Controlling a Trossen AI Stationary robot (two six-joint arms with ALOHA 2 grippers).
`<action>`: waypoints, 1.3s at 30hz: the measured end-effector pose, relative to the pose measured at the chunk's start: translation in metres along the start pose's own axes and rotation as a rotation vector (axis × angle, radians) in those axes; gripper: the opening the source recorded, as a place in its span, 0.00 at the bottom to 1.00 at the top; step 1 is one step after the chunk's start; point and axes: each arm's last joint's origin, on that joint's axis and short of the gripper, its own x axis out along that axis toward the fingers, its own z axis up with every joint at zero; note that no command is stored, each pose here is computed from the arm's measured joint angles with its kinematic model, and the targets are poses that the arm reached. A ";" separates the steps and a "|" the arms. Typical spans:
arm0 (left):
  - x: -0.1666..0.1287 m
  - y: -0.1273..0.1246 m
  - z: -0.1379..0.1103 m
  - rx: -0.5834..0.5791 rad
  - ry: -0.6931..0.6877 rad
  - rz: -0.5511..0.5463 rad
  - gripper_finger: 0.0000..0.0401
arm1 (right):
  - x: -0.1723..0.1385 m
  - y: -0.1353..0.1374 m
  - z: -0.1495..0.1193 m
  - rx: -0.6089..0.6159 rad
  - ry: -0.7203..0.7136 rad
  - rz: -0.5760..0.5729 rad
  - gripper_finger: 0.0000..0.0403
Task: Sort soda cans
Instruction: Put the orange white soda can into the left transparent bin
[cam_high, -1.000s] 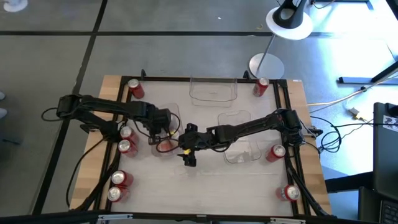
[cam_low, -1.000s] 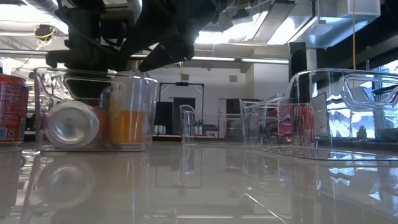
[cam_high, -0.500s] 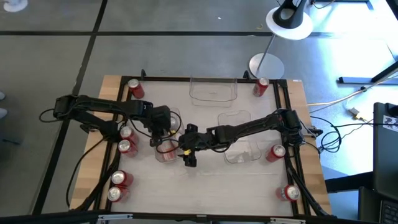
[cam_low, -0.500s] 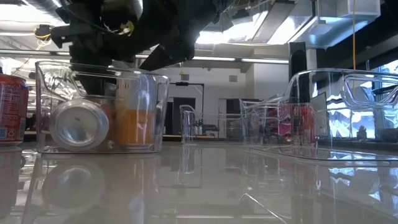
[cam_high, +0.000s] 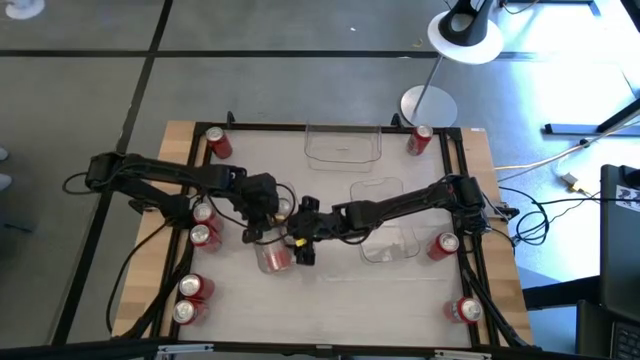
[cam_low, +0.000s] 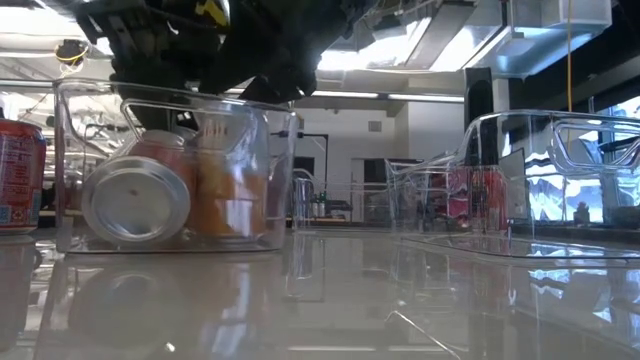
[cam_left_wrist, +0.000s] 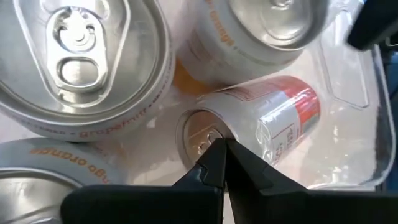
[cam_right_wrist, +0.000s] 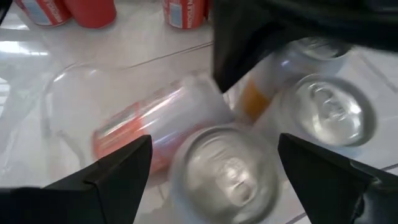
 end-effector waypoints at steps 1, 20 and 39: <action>0.001 -0.002 0.000 0.000 -0.005 -0.008 0.00 | 0.000 0.000 0.000 0.000 -0.001 -0.006 0.86; 0.006 -0.026 0.006 0.052 -0.073 -0.088 0.00 | -0.053 0.031 -0.004 -0.121 0.124 0.026 0.86; 0.006 -0.026 0.006 0.087 -0.072 -0.087 0.00 | -0.034 0.100 -0.050 -0.212 0.185 -0.103 0.86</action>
